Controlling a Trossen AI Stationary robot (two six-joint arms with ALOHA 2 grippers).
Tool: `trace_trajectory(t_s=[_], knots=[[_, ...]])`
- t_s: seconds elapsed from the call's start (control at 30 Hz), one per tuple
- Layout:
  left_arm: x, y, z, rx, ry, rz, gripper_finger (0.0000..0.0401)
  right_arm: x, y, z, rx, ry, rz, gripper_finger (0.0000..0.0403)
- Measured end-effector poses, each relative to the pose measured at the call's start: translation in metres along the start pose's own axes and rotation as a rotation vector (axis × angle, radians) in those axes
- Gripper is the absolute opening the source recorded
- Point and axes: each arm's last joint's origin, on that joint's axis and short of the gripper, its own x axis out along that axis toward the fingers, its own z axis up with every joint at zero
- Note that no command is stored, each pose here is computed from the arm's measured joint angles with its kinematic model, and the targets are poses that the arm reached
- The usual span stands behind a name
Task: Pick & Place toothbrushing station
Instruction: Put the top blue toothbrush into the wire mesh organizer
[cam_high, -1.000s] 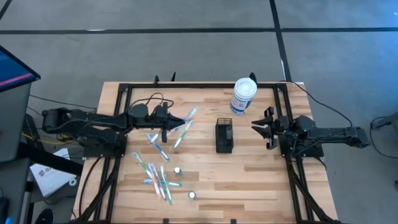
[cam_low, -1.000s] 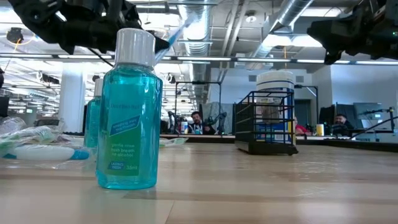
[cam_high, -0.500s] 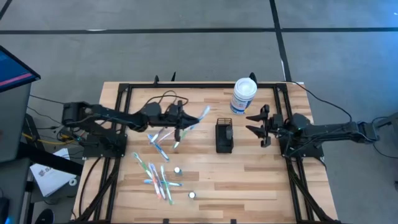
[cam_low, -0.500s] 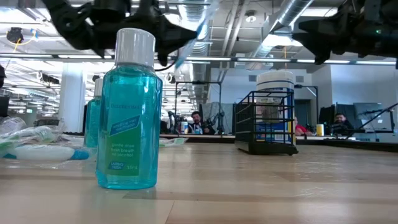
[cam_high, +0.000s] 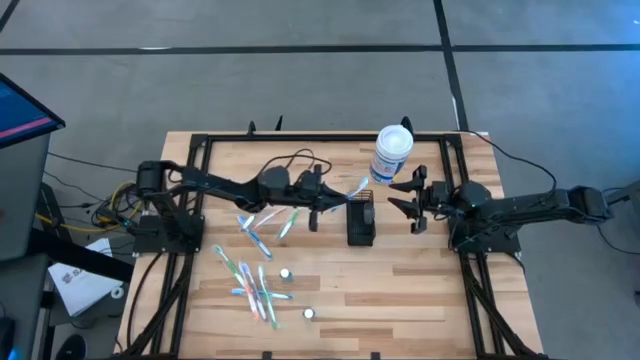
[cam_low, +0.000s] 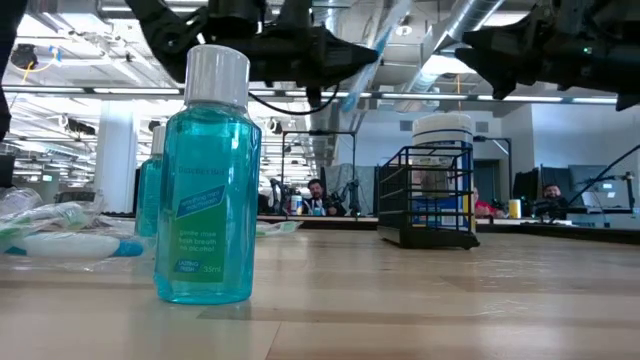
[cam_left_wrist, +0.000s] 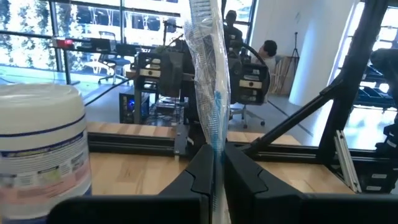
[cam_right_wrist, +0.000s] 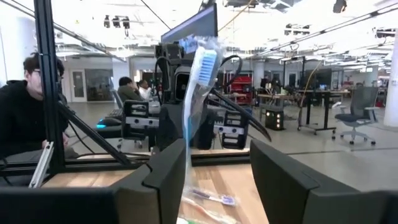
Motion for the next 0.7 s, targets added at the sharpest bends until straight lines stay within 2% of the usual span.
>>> trace_trajectory(t_s=[0.27,0.4,0.7], knots=[[0.025,-0.005,-0.003,0.002,-0.015,-0.026,0.0008,0.026,0.001,0.004,-0.001,0.052,0.002,0.0166],[0.026,-0.009,-0.006,0.043,-0.009,-0.036,0.0009,0.039,0.002,0.005,-0.002,0.077,0.006,0.0166],[0.027,-0.009,-0.005,0.048,-0.013,-0.007,0.0009,0.056,0.004,0.008,-0.007,0.092,0.041,0.0167]])
